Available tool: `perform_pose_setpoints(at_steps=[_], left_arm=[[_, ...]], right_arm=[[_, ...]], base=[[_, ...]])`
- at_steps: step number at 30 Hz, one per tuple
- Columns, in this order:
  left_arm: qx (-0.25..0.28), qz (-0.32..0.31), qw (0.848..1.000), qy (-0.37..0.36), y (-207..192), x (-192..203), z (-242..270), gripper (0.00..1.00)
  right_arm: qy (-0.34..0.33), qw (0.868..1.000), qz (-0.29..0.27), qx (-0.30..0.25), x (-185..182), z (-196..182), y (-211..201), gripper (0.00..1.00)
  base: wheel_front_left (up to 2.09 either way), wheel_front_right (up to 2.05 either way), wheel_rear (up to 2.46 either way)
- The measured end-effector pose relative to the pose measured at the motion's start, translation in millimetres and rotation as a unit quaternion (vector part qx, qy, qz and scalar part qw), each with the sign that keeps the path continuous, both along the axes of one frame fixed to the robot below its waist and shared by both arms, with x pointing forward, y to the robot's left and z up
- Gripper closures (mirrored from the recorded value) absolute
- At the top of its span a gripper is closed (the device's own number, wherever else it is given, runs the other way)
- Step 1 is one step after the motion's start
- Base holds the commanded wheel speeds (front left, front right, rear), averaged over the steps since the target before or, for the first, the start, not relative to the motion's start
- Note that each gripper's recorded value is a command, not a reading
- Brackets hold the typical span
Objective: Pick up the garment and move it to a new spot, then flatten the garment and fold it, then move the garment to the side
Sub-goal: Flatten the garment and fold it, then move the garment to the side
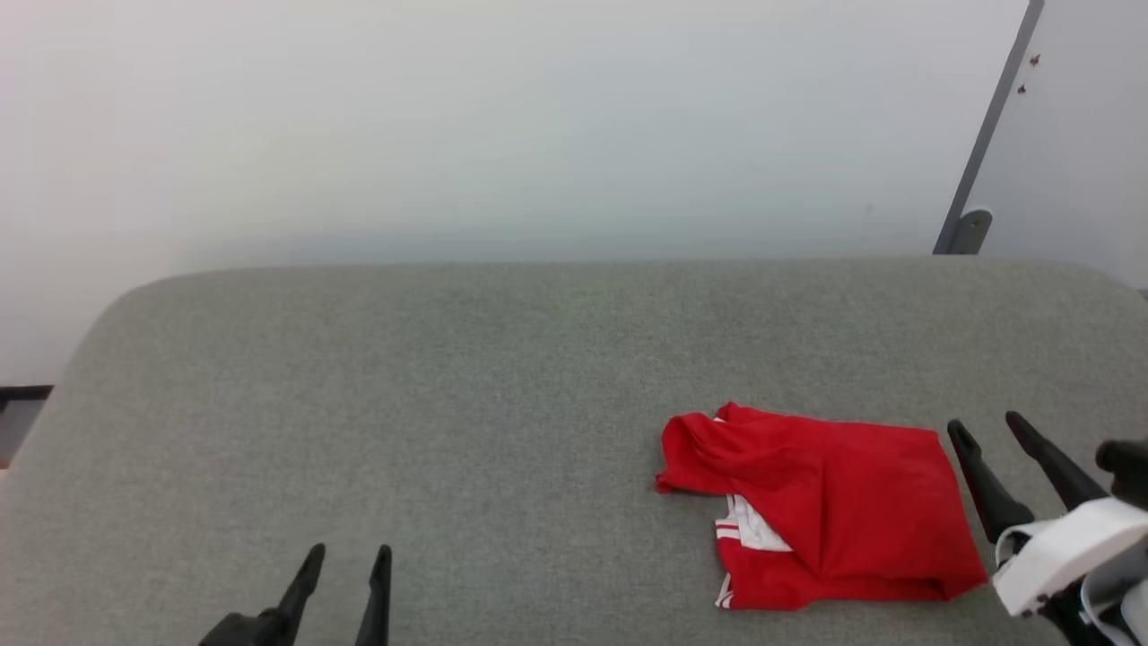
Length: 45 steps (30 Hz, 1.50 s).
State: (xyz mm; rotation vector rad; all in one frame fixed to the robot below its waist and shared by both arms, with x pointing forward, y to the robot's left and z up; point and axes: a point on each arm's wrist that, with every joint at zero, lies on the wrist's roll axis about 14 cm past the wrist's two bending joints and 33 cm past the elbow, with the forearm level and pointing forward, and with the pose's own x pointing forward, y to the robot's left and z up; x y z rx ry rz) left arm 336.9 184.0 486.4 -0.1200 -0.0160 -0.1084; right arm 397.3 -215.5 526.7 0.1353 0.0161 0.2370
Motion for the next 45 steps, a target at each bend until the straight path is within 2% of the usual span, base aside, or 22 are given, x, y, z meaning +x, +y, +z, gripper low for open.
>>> perform_pose_setpoints(at_steps=[6, 18, 26, 41, 45], left_arm=[[0.007, 0.014, 1.0, -0.014, 11.2, -13.5, 7.3, 0.0], [0.01, 0.059, 0.998, -0.024, 36.8, -50.8, 10.6, 0.0], [0.006, 0.074, 0.997, -0.021, 42.3, -72.5, 8.5, 0.0], [0.009, 0.059, 0.998, -0.02, 33.6, -73.4, 8.7, 0.0], [0.006, 0.05, 0.999, -0.015, 27.5, -71.2, 5.4, 0.0]], right_arm=[[-0.033, 0.999, -0.004, 0.004, -10.3, 12.0, 1.3, 0.0], [-0.047, 0.999, -0.012, 0.015, -46.4, 6.0, 2.7, 0.0], [-0.053, 0.998, -0.042, 0.017, -66.2, 10.5, -11.7, 0.0], [-0.053, 0.997, -0.044, 0.019, -72.8, 21.7, -7.4, 0.0], [-0.03, 0.999, -0.031, 0.004, -71.4, 15.0, -3.2, 0.0]], base=[[0.0, 0.0, 0.0], [0.0, 0.0, 0.0], [0.0, 0.0, 0.0], [0.0, 0.0, 0.0], [0.0, 0.0, 0.0]])
